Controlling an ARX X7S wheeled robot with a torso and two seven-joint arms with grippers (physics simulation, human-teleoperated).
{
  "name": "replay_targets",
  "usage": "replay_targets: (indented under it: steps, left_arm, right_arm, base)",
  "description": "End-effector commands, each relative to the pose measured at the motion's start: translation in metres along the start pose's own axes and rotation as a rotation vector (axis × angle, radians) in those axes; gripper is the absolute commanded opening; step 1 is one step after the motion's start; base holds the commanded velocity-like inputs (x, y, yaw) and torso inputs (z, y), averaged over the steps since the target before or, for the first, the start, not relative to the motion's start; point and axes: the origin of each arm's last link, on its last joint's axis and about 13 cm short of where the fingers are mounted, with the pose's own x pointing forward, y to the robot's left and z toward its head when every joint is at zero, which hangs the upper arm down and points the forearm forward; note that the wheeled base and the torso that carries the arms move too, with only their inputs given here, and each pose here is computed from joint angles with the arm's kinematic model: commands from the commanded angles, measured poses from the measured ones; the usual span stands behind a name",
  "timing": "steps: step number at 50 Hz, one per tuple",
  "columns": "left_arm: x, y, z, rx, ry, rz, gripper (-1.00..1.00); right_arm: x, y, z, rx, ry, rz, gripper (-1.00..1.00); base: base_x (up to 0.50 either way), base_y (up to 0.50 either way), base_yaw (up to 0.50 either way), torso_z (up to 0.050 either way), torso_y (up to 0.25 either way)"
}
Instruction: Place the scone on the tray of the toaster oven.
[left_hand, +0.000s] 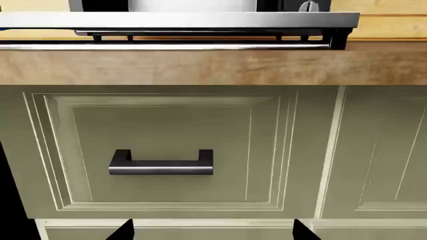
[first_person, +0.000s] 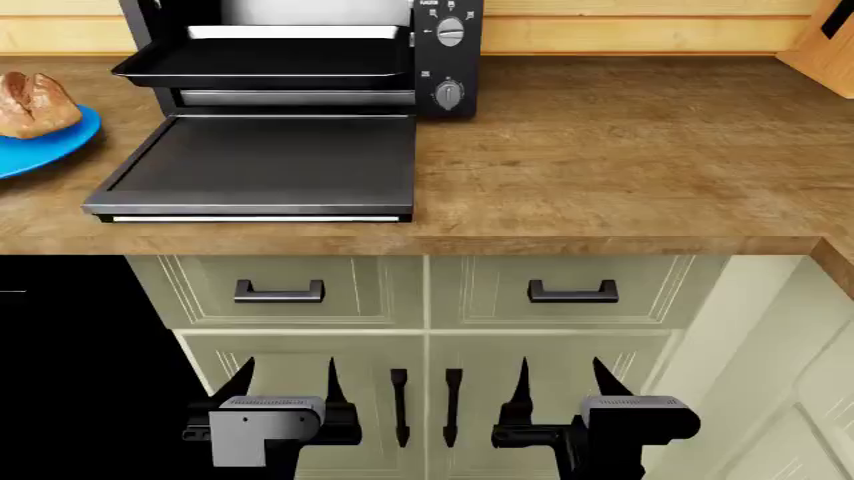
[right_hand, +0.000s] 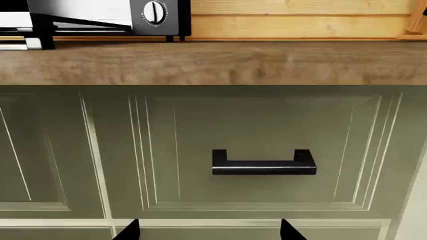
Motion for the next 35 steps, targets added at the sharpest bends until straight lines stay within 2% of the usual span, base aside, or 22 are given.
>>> replay_targets:
  steps: [1,4,8,12,35]
  left_arm:
    - [-0.004,-0.001,-0.007,0.048,0.002,-0.011,1.0]
    - [-0.008,0.0,-0.011,0.051,-0.005,-0.023,1.0]
    - [-0.014,0.001,-0.01,-0.032,-0.045,-0.072,1.0]
    - [-0.013,0.001,-0.007,-0.008,-0.044,-0.083,1.0]
    - [-0.018,0.0,-0.005,-0.01,-0.034,-0.098,1.0]
  right_arm:
    - [-0.002,0.002,0.001,-0.025,-0.009,0.01,1.0]
    - [-0.002,0.005,0.0,-0.027,-0.007,0.006,1.0]
    - [-0.004,0.006,-0.001,-0.029,-0.007,0.018,1.0]
    - [-0.003,0.006,0.001,-0.016,-0.015,0.026,1.0]
    - [-0.009,0.006,0.003,0.013,-0.013,0.058,1.0]
  base:
    - [0.0,0.0,0.0,0.0,0.0]
    - [0.0,0.0,0.0,0.0,0.0]
    - [0.0,0.0,0.0,0.01,0.0]
    - [0.0,0.0,0.0,0.05,0.0]
    - [0.0,0.0,0.0,0.05,0.0]
